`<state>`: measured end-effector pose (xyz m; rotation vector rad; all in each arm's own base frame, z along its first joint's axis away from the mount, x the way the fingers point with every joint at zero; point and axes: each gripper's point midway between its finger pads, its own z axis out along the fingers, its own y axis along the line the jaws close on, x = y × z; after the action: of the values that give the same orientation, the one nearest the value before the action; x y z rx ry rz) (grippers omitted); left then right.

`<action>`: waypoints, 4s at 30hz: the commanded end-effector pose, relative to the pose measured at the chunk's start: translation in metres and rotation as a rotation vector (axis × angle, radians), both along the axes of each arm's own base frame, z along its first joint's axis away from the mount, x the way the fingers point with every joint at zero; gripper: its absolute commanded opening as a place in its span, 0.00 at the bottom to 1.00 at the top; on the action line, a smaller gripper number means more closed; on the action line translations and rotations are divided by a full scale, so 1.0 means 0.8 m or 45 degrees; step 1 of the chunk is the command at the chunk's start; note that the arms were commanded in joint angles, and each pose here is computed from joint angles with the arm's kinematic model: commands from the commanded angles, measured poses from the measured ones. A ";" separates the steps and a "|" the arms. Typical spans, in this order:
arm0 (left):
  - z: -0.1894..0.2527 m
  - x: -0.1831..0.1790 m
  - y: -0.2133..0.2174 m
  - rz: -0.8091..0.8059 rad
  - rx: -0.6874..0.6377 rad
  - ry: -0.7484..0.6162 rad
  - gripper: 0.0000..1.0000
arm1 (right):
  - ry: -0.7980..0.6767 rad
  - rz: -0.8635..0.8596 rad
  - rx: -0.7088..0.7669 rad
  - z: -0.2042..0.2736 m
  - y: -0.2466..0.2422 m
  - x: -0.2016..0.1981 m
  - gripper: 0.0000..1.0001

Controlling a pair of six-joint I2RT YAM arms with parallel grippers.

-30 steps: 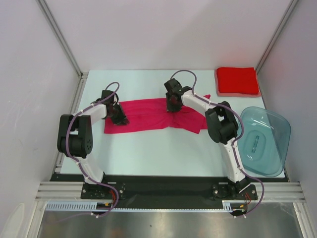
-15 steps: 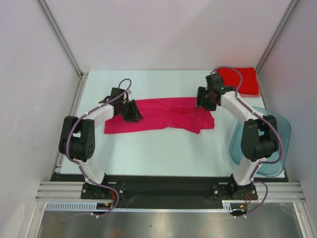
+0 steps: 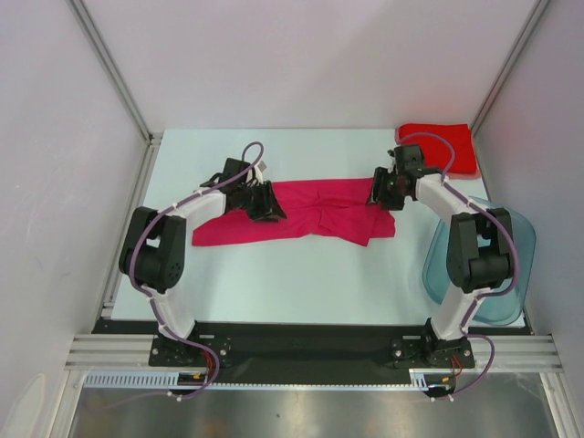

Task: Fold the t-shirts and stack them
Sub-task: Fold the tshirt

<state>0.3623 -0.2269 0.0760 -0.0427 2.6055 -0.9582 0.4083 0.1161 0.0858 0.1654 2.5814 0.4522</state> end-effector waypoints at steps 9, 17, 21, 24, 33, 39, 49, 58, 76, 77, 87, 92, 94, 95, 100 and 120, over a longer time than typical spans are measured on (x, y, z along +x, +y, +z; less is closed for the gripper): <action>0.018 0.007 -0.007 -0.021 -0.035 -0.043 0.40 | 0.017 0.020 0.023 -0.026 0.001 0.012 0.39; 0.017 0.006 -0.006 -0.023 -0.027 -0.036 0.39 | 0.049 0.015 0.002 -0.040 -0.005 0.009 0.38; 0.013 0.005 -0.005 -0.021 -0.025 -0.024 0.39 | 0.063 0.015 -0.022 -0.045 -0.010 0.006 0.36; 0.011 0.005 -0.005 -0.018 -0.021 -0.021 0.38 | 0.072 0.020 -0.031 -0.050 -0.011 0.004 0.34; 0.010 0.006 -0.006 -0.009 -0.028 -0.011 0.38 | 0.062 0.016 0.008 -0.049 -0.006 0.011 0.10; 0.004 0.004 -0.007 -0.014 -0.026 0.002 0.37 | -0.035 -0.035 0.032 -0.026 -0.013 0.033 0.00; 0.003 0.002 -0.006 -0.028 -0.022 0.001 0.37 | -0.061 -0.033 0.053 -0.021 -0.017 0.066 0.00; -0.001 0.001 -0.003 -0.023 -0.019 0.008 0.36 | -0.046 -0.037 0.029 -0.027 -0.026 0.075 0.00; 0.030 0.013 0.170 0.502 0.292 -0.088 0.51 | 0.038 -0.162 -0.161 0.034 -0.069 0.044 0.48; 0.025 0.007 0.184 0.549 0.317 -0.071 0.52 | 0.038 -0.174 -0.154 0.043 -0.069 0.030 0.50; -0.015 -0.048 0.292 1.057 0.275 0.158 0.55 | 0.079 -0.436 0.166 0.023 -0.044 -0.050 0.61; -0.040 -0.073 0.303 1.154 0.239 0.258 0.60 | 0.095 -0.570 0.238 -0.001 -0.049 -0.067 0.65; -0.045 -0.075 0.306 1.152 0.251 0.267 0.61 | 0.077 -0.593 0.262 -0.003 -0.050 -0.064 0.66; -0.045 -0.075 0.309 1.154 0.262 0.266 0.61 | 0.083 -0.604 0.256 -0.006 -0.053 -0.065 0.66; -0.056 -0.071 0.315 1.158 0.266 0.298 0.60 | 0.100 -0.606 0.238 -0.015 -0.057 -0.062 0.67; -0.073 -0.062 0.326 1.163 0.269 0.321 0.07 | 0.232 -0.721 0.265 -0.060 -0.058 -0.071 0.65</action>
<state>0.3078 0.0272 0.0149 -1.2373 2.4410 -0.3714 0.3490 0.0717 0.0403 0.9846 2.5131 0.5089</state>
